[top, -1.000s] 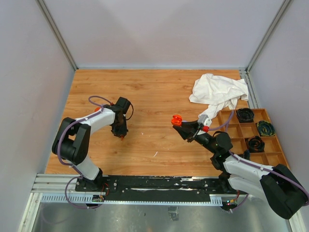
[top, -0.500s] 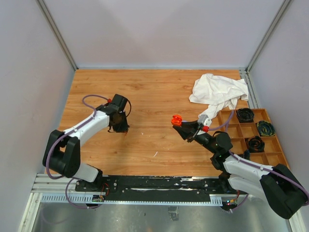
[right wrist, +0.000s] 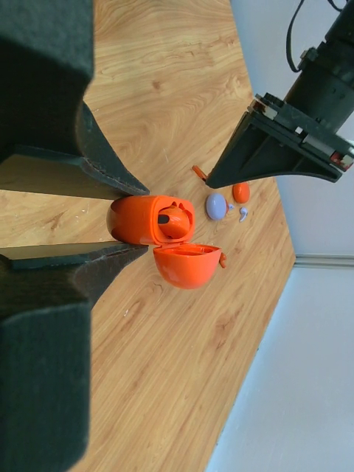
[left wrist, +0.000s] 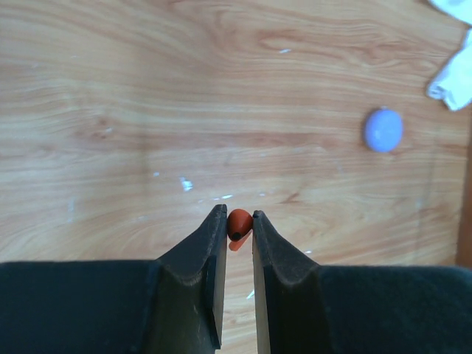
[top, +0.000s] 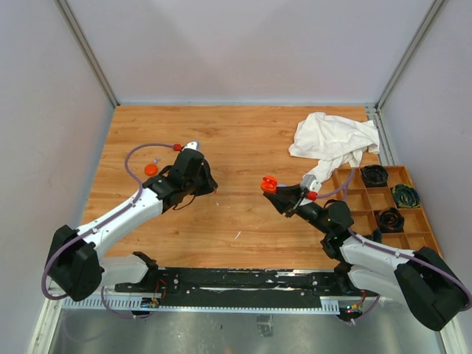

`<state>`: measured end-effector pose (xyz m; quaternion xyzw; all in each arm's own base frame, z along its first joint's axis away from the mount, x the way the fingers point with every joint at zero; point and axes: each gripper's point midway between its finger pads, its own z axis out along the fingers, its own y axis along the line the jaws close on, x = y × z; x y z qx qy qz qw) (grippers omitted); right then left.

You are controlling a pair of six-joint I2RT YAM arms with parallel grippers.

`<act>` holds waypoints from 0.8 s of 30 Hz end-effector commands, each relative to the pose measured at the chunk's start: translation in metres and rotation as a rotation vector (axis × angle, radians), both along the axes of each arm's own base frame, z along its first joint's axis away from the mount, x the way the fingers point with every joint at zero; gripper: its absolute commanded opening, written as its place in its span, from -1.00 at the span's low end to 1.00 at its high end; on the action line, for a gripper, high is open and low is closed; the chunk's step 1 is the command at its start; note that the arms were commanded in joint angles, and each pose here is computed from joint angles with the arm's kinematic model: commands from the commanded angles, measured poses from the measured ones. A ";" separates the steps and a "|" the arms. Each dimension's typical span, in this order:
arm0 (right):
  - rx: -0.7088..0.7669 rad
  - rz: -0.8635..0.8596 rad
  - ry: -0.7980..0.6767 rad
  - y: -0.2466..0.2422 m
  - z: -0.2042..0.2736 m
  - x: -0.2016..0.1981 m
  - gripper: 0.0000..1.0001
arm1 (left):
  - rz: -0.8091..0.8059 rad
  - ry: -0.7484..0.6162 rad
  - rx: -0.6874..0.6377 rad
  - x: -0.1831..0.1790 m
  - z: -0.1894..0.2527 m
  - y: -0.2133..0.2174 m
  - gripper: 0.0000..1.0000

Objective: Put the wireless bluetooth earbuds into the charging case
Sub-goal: Pick up the earbud from the center of the board, then place the earbud in the charging case.

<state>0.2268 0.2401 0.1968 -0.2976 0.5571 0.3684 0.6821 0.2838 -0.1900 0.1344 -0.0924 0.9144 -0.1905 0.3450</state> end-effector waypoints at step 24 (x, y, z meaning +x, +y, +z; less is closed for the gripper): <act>0.040 0.021 -0.036 0.004 0.009 -0.005 -0.84 | -0.261 -0.625 -0.446 -0.034 0.151 -0.123 -0.70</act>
